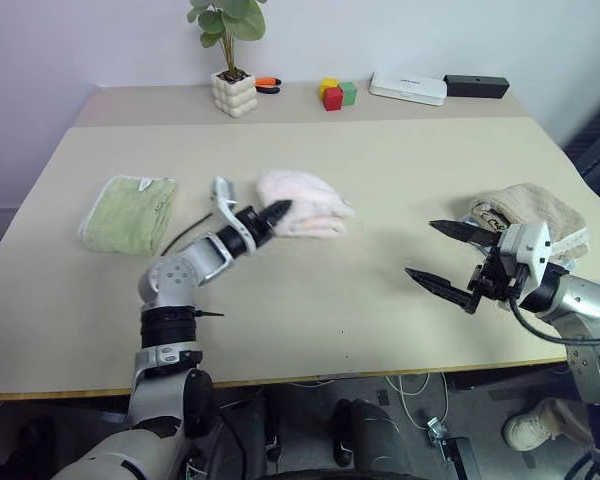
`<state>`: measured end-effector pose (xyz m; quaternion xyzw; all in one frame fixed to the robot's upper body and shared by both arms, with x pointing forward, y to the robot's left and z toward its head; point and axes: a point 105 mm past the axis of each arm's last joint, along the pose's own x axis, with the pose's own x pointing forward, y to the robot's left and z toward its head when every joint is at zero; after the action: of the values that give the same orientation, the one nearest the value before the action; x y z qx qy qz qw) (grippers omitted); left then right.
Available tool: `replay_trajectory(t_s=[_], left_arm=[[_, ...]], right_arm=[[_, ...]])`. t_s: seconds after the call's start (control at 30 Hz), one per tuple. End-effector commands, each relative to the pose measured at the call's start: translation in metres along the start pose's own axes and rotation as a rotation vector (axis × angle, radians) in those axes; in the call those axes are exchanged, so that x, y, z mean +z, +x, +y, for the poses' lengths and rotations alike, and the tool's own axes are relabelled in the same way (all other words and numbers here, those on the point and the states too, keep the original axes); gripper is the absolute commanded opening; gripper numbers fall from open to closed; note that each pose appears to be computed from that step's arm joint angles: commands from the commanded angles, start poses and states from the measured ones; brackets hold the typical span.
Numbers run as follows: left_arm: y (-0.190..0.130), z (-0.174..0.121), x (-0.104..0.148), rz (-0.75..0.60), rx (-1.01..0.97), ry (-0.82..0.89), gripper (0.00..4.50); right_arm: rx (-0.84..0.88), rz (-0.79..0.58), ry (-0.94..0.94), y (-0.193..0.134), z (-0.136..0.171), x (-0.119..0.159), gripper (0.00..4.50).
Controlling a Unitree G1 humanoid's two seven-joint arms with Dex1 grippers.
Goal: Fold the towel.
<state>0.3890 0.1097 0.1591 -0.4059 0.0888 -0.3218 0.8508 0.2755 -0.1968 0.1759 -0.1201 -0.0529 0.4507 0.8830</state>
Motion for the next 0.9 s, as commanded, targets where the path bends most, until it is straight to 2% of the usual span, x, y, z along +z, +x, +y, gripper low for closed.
replay_trajectory(t_s=[0.03, 0.23, 0.4, 0.5, 0.63, 0.8, 0.9], left_arm=[[-0.015, -0.013, 0.052, -0.193, -0.035, 0.164, 0.04], [-0.046, -0.012, 0.126, -0.462, 0.037, 0.254, 0.04], [-0.089, -0.01, 0.163, -0.652, 0.1, 0.31, 0.04], [-0.112, 0.0, 0.169, -0.719, 0.159, 0.304, 0.04], [-0.131, 0.013, 0.164, -0.768, 0.219, 0.274, 0.04], [-0.145, 0.048, 0.143, -0.761, 0.296, 0.172, 0.04], [-0.155, 0.081, 0.126, -0.734, 0.408, 0.118, 0.04]], right_arm=[[0.032, -0.074, -0.002, 0.009, 0.004, 0.019, 4.5], [0.072, -0.087, 0.033, 0.021, 0.004, 0.018, 4.5], [0.085, -0.079, 0.018, 0.026, -0.003, 0.018, 4.5], [0.098, -0.072, 0.011, 0.027, -0.005, 0.018, 4.5], [0.109, -0.066, 0.001, 0.03, -0.009, 0.018, 4.5], [0.127, -0.062, -0.013, 0.034, -0.011, 0.02, 4.5], [0.136, -0.059, -0.029, 0.037, -0.01, 0.022, 4.5]])
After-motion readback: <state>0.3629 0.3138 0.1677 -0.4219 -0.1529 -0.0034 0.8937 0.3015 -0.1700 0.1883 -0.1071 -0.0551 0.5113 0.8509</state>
